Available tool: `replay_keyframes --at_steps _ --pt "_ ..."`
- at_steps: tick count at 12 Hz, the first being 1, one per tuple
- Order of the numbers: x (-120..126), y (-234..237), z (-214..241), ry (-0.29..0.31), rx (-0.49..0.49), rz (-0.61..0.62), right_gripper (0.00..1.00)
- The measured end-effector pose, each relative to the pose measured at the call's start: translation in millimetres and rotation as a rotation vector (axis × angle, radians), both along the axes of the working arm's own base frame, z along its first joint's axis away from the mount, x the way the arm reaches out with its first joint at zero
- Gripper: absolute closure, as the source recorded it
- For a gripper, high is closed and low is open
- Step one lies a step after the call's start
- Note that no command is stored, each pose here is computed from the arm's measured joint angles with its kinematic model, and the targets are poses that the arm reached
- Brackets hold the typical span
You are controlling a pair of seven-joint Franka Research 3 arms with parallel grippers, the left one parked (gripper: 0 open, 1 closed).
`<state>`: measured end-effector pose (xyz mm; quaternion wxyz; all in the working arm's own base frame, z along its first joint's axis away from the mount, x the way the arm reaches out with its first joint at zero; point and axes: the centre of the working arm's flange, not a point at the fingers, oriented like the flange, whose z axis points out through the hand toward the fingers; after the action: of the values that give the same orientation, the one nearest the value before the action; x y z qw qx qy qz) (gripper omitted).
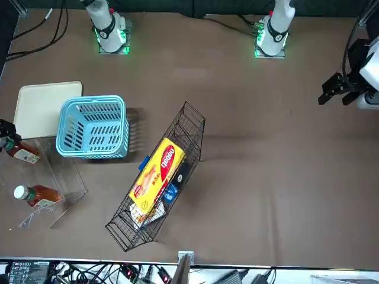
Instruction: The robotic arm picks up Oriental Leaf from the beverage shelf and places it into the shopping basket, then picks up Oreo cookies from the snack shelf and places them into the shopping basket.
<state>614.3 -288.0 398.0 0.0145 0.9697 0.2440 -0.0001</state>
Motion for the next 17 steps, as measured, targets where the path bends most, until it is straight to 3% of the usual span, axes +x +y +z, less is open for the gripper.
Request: replay_keyframes --at_steps 4,7,17 --pt "-0.1 0.0 0.0 0.001 0.0 0.002 0.05" --pt "-0.7 0.8 5.4 0.0 0.003 0.001 0.42" --pt "-3.2 3.1 20.9 -0.005 0.001 0.005 0.43"
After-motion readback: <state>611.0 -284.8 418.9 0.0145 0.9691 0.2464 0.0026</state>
